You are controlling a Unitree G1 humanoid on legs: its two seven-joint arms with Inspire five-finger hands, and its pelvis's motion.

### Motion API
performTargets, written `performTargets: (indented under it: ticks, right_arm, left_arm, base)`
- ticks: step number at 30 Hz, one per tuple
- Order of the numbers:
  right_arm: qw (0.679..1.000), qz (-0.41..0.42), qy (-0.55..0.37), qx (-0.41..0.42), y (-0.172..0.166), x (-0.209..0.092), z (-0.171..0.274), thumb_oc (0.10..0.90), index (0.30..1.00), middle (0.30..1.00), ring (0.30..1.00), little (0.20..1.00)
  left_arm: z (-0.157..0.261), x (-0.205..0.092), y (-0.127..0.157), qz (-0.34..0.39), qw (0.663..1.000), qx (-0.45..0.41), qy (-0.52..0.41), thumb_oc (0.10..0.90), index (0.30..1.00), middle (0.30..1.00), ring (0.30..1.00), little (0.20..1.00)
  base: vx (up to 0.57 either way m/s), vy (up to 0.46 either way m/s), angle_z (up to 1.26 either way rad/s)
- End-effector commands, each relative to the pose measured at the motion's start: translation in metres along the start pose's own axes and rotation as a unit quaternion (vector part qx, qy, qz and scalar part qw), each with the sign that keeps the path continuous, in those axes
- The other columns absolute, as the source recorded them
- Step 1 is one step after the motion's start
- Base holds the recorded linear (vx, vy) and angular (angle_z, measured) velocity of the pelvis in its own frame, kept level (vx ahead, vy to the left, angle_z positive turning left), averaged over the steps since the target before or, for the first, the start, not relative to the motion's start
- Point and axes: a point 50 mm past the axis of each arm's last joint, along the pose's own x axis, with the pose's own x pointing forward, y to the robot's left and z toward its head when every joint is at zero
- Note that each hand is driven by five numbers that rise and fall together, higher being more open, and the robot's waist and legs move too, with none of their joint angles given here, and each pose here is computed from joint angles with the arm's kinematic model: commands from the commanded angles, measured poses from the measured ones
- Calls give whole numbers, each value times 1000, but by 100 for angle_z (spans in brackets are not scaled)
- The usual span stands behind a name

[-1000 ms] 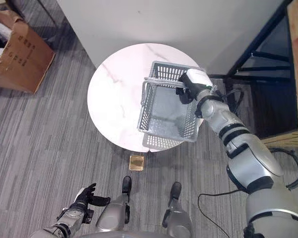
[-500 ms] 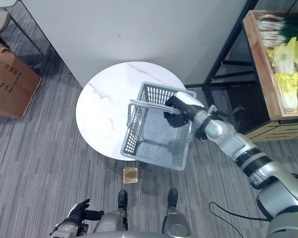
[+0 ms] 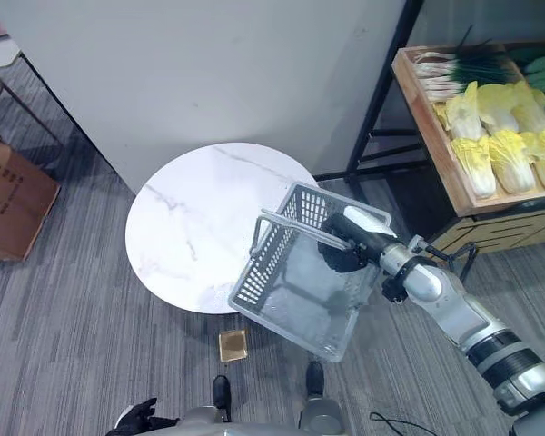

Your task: Get the vegetables into the basket

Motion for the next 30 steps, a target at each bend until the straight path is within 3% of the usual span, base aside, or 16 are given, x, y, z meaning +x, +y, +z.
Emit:
performTargets:
  ticks: [1,10,14,19,30]
  right_arm:
    - [978,-148,-146,-27,-66,4,55,400,300,300,300,300]
    - [982,-183,-48,-17,-57,-26,6,400,300,300,300,300]
    - [979,-205,-5,1,-49,-28,-13,400,300,300,300,300]
    - [983,-185,1,-13,-39,-27,-16,400,300,300,300,300]
    - [984,-174,7,-22,-31,-35,-19,400,300,300,300,300]
  left_arm:
    - [-5,0,8,6,999,36,12,900,1000,1000,1000,1000]
    - [3,1,15,11,998,54,-4,900,1000,1000,1000,1000]
    - [30,4,29,34,996,71,-47,900,1000,1000,1000,1000]
    - [32,4,41,52,996,60,-51,900,1000,1000,1000,1000]
    - [24,3,33,39,997,57,-38,900,1000,1000,1000,1000]
  base:
    - [5,49,-12]
    - [-25,167,-26]
    - [-165,116,-38]
    - [-115,66,-87]
    - [-19,-79,-52]
